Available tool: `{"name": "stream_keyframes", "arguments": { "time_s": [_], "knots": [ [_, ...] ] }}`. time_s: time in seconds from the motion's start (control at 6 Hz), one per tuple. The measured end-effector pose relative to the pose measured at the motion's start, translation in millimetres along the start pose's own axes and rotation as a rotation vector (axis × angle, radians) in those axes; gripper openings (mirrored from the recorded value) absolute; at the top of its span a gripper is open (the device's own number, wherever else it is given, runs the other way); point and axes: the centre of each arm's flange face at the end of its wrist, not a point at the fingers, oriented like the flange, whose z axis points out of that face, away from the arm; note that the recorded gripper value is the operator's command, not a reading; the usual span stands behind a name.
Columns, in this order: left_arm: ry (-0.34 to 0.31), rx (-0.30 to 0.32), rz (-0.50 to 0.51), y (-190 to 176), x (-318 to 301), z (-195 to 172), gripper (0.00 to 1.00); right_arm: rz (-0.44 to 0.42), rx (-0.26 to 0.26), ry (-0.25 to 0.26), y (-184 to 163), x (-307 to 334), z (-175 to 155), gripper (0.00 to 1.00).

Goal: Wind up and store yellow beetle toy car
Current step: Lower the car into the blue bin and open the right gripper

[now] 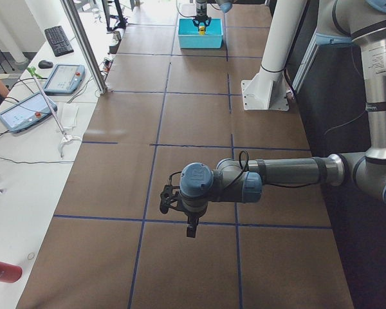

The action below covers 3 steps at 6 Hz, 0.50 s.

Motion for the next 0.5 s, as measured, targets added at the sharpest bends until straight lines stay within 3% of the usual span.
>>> {"name": "stream_keyframes", "arguments": {
  "time_s": [0.17,0.33,0.5],
  "knots": [
    [0.000,0.001,0.001,-0.4,0.5,-0.3,1.00,-0.009,0.003,-0.004,-4.3,-1.1,2.0,0.22],
    [0.000,0.001,0.002,-0.8,0.8,-0.6,1.00,-0.017,0.004,-0.008,-8.1,-2.1,3.2,0.34],
    [0.000,0.002,0.003,-1.0,1.0,-0.8,1.00,-0.021,0.005,-0.009,-10.0,-2.7,3.9,0.77]
  ]
}}
